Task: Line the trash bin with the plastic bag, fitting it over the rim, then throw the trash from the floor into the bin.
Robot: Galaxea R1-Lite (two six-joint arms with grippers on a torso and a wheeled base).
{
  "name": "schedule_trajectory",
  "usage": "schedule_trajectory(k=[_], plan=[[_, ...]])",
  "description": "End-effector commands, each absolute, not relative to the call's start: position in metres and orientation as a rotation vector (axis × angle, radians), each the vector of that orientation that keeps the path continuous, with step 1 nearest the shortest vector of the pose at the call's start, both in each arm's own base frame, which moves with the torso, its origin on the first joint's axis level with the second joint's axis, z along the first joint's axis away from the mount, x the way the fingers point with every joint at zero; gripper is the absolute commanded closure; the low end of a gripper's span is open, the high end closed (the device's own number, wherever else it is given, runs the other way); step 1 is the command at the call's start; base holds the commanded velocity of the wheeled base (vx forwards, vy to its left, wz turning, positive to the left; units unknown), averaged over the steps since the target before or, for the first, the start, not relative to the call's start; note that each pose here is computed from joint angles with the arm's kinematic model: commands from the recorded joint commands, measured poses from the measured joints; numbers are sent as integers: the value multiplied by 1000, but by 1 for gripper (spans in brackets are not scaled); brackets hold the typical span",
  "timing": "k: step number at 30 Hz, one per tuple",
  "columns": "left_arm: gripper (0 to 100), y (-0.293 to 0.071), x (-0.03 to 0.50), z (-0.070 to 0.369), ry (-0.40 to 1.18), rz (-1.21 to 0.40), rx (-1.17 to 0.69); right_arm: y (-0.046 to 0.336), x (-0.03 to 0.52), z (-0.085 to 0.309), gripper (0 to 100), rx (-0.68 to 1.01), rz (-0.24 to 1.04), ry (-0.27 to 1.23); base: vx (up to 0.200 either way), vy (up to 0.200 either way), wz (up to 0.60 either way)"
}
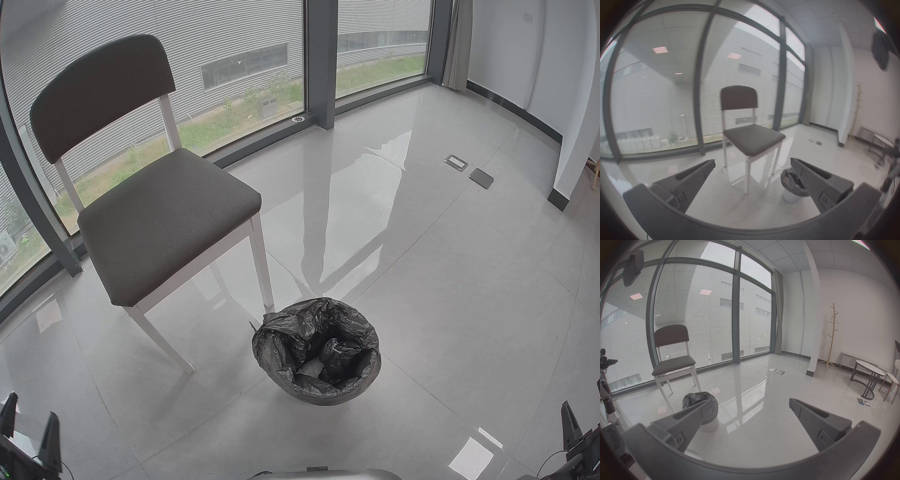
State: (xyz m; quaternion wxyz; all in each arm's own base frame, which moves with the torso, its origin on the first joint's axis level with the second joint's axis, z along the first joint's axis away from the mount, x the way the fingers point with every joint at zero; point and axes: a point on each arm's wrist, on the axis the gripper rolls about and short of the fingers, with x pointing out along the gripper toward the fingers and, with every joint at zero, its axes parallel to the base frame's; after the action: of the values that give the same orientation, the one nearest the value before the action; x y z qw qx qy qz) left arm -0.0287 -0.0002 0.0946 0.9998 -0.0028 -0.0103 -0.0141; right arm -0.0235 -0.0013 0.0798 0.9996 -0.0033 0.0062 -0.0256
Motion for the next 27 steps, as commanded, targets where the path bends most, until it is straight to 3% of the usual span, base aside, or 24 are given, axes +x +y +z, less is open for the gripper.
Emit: schedule_trajectory(k=[1, 27], plan=[[0, -1, -22, 76, 37, -70, 28, -1, -23, 76, 0, -8, -44, 9, 0, 0, 0], [0, -1, -23, 76, 15, -54, 18, -1, -23, 76, 0, -2, -41, 8, 0, 0, 0]])
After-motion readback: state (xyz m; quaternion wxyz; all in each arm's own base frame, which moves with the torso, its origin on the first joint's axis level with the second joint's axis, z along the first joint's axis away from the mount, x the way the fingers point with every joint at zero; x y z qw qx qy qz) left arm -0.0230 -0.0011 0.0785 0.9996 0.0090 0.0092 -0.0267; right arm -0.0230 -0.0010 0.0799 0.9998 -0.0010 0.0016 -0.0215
